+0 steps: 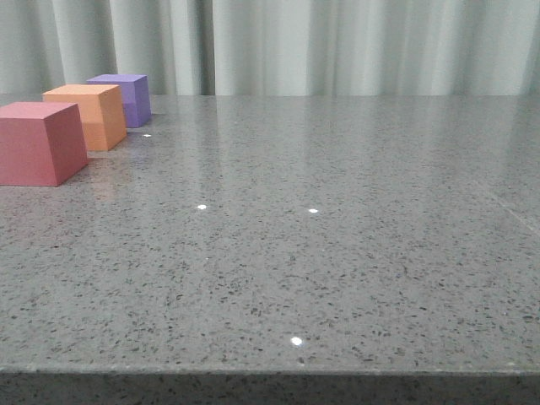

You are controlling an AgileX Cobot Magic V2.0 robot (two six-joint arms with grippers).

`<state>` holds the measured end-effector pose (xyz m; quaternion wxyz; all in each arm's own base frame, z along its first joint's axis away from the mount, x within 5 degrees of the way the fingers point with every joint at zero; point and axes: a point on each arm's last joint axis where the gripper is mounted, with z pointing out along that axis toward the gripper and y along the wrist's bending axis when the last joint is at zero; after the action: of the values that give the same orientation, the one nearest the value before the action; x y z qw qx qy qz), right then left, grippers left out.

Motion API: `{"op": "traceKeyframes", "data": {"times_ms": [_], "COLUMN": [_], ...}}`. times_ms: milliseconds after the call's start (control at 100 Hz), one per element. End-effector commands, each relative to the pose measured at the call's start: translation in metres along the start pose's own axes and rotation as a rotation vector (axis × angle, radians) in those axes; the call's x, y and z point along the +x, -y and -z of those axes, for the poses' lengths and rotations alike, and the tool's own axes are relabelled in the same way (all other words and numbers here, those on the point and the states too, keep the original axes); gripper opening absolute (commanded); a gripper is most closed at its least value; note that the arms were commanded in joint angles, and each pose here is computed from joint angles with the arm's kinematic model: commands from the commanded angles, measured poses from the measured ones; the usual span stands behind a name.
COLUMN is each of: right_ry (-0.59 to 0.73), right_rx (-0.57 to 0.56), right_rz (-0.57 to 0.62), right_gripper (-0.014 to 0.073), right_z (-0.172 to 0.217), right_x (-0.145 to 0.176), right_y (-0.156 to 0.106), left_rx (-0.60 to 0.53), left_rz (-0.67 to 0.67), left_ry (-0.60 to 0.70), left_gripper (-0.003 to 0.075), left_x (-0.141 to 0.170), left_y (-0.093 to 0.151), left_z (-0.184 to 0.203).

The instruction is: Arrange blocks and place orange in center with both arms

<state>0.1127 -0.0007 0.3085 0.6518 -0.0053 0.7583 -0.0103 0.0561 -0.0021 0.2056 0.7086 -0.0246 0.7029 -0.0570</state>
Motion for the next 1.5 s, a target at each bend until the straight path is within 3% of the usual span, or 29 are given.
{"op": "traceKeyframes", "data": {"times_ms": [0, 980, 1150, 1490], "right_ry": [0.105, 0.108, 0.202, 0.392], "right_rx": [0.003, 0.003, -0.016, -0.019], "right_rz": [0.012, 0.011, -0.083, -0.083], "right_gripper": [-0.0066, -0.0066, -0.0066, -0.0066], "right_z": [0.002, 0.007, 0.025, 0.045], "right_x": [-0.015, -0.007, 0.012, 0.072], "right_y": [0.001, 0.000, -0.001, -0.002], "left_rx": [0.019, 0.019, 0.019, 0.019], "left_rz": [0.003, 0.003, 0.003, 0.003], "left_ry": [0.063, 0.063, 0.063, 0.063], "left_gripper": [-0.0019, -0.0019, -0.0019, -0.0019], "left_x": [0.005, 0.005, 0.005, 0.005], "left_y": [0.001, 0.001, 0.001, 0.001], "left_z": [0.000, 0.000, 0.000, 0.000]}}
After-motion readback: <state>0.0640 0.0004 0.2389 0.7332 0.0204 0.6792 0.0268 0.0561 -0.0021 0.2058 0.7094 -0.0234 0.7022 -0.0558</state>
